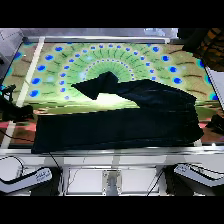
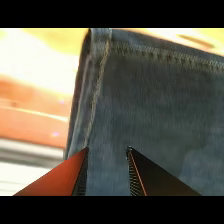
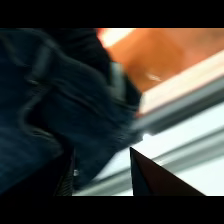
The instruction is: Fold the clothes and pants, and hang the long-sleeved shirts on hangers.
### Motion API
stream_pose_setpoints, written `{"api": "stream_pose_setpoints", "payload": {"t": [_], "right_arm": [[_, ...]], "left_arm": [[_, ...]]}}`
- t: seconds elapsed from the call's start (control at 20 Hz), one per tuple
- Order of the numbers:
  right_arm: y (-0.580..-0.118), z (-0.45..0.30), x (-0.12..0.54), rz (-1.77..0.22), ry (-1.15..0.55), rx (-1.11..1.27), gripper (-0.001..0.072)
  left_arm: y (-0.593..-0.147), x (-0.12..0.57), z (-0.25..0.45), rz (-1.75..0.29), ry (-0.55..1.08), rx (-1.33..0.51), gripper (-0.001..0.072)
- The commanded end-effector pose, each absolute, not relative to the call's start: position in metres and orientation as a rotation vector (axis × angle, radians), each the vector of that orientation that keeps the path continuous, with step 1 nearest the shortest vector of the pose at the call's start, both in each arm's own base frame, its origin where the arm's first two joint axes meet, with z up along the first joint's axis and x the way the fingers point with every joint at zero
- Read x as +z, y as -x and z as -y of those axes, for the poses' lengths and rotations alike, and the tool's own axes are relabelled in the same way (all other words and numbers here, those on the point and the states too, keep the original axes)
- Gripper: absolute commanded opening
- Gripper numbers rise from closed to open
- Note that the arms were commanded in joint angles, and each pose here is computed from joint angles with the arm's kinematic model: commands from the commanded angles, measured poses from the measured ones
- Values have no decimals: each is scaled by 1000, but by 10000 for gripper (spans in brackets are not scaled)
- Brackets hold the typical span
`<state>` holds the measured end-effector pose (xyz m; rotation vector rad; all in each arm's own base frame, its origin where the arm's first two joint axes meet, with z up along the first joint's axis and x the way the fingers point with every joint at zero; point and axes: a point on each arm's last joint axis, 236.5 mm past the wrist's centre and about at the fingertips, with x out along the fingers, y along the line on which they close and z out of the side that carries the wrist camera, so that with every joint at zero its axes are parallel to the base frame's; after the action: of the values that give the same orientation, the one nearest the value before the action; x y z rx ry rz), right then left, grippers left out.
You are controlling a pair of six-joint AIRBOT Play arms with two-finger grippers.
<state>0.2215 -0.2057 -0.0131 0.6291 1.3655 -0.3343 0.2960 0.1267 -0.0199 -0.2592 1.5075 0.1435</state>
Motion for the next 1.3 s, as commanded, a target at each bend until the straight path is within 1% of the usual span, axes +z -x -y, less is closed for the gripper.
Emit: {"api": "stream_pose_setpoints", "payload": {"t": [0.0,0.05,0.1,0.2,0.25,0.3,0.35,0.4,0.45,0.5,0.55,0.6,0.7,0.95,1.05,1.1,1.25], "right_arm": [[-255,173,4,-1258,-766,-193,148],[-268,161,11,-1222,-794,-137,31],[-281,148,18,-1189,-801,-77,20],[-308,121,25,-1159,-769,11,20],[-318,107,25,-1165,-730,44,20],[-327,91,24,-1173,-683,81,20],[-336,77,24,-1172,-643,111,21],[-346,64,24,-1163,-601,134,41],[-355,56,24,-1151,-561,143,98],[-362,51,22,-1140,-521,143,185],[-367,50,21,-1131,-493,133,212],[-368,50,20,-1132,-471,128,212],[-366,52,18,-1142,-462,125,212],[-363,53,16,-1155,-450,121,212],[-362,54,15,-1157,-445,118,212],[-362,55,15,-1157,-444,118,212],[-362,55,16,-1157,-445,118,212]], "left_arm": [[-329,-38,-110,-1439,313,41,300],[-349,-38,-89,-1374,335,-56,300],[-370,-36,-72,-1305,354,-108,300],[-410,-37,-35,-1195,299,-191,305],[-424,-40,-7,-1164,229,-263,381],[-434,-44,24,-1149,151,-334,437],[-443,-46,54,-1127,73,-404,437],[-452,-47,87,-1089,-20,-475,491],[-461,-46,111,-1049,-113,-509,510],[-471,-43,132,-997,-235,-532,510],[-480,-39,150,-943,-336,-551,509],[-487,-34,168,-891,-401,-558,509],[-493,-31,194,-847,-425,-578,507],[-494,-55,228,-883,-397,-615,507],[-492,-65,235,-904,-377,-619,505],[-492,-69,234,-913,-374,-615,473],[-490,-78,227,-953,-363,-588,466]]}}
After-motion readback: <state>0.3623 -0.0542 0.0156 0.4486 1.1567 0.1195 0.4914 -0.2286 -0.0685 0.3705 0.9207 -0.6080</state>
